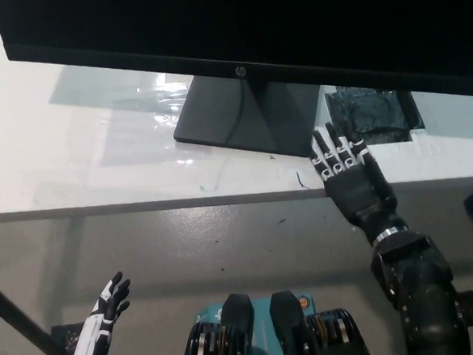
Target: The monitor is being placed at the center of the desk and the robot uses its right hand to grab on the right side of the monitor and tilt the angle of the montior sideways.
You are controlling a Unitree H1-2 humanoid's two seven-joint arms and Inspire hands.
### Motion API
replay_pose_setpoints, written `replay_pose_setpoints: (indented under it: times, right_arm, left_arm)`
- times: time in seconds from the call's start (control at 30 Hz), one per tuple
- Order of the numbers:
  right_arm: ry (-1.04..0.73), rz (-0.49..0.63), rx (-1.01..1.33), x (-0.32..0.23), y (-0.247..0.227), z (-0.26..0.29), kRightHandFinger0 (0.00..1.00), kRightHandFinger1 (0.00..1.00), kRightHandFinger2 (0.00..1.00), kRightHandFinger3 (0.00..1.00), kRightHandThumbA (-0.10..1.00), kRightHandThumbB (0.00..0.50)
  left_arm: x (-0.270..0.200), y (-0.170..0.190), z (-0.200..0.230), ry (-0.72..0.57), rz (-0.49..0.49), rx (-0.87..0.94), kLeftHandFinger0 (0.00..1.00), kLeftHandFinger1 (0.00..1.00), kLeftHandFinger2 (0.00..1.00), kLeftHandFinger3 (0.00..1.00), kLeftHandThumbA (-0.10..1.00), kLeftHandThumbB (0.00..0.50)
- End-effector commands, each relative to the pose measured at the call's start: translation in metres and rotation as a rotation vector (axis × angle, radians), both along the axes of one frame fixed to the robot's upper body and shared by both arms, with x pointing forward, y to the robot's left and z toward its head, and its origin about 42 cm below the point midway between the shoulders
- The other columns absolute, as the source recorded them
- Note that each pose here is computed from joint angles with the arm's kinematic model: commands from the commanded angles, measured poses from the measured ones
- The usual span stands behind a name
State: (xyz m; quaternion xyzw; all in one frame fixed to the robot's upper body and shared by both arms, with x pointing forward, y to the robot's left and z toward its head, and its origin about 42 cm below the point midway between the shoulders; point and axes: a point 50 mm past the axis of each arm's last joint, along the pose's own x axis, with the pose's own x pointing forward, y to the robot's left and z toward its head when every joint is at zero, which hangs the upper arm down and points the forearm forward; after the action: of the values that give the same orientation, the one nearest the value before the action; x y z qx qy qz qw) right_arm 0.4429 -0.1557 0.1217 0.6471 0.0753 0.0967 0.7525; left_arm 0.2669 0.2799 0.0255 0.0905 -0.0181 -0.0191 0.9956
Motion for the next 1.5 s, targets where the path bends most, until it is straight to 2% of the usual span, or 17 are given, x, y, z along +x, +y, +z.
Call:
replay_pose_setpoints:
  times: [0.0, 0.33, 0.53, 0.93, 1.07, 1.27, 1.47]
  right_arm:
    - [-0.094, 0.013, 0.011, 0.016, 0.013, 0.023, 1.0, 1.0, 1.0, 1.0, 1.0, 0.301]
    - [-0.093, -0.006, 0.001, 0.041, 0.008, 0.035, 1.0, 1.0, 1.0, 1.0, 1.0, 0.305]
    - [-0.127, -0.02, -0.002, 0.059, 0.001, 0.059, 1.0, 1.0, 1.0, 1.0, 1.0, 0.314]
    - [-0.164, -0.045, -0.025, 0.077, -0.008, 0.089, 1.0, 1.0, 1.0, 1.0, 1.0, 0.324]
    - [-0.166, -0.057, -0.047, 0.086, -0.012, 0.099, 1.0, 1.0, 1.0, 1.0, 1.0, 0.324]
    - [-0.163, -0.065, -0.046, 0.098, -0.015, 0.105, 1.0, 1.0, 1.0, 1.0, 1.0, 0.333]
    - [-0.135, -0.069, -0.067, 0.11, -0.013, 0.105, 1.0, 1.0, 1.0, 1.0, 1.0, 0.315]
  left_arm:
    - [0.004, 0.007, 0.01, -0.063, -0.01, 0.034, 1.0, 1.0, 1.0, 1.0, 1.0, 0.227]
    - [0.006, 0.006, 0.01, -0.061, -0.012, 0.026, 1.0, 1.0, 1.0, 1.0, 1.0, 0.264]
    - [0.008, 0.006, 0.011, -0.066, -0.01, 0.031, 1.0, 1.0, 1.0, 1.0, 1.0, 0.242]
    - [0.007, 0.006, 0.011, -0.064, -0.008, 0.02, 1.0, 1.0, 1.0, 1.0, 1.0, 0.272]
    - [0.007, 0.006, 0.011, -0.065, -0.014, 0.032, 1.0, 1.0, 1.0, 1.0, 1.0, 0.245]
    - [0.008, 0.007, 0.012, -0.067, -0.014, 0.034, 1.0, 1.0, 1.0, 1.0, 1.0, 0.271]
    - [0.009, 0.008, 0.012, -0.07, -0.006, 0.029, 1.0, 1.0, 1.0, 1.0, 1.0, 0.266]
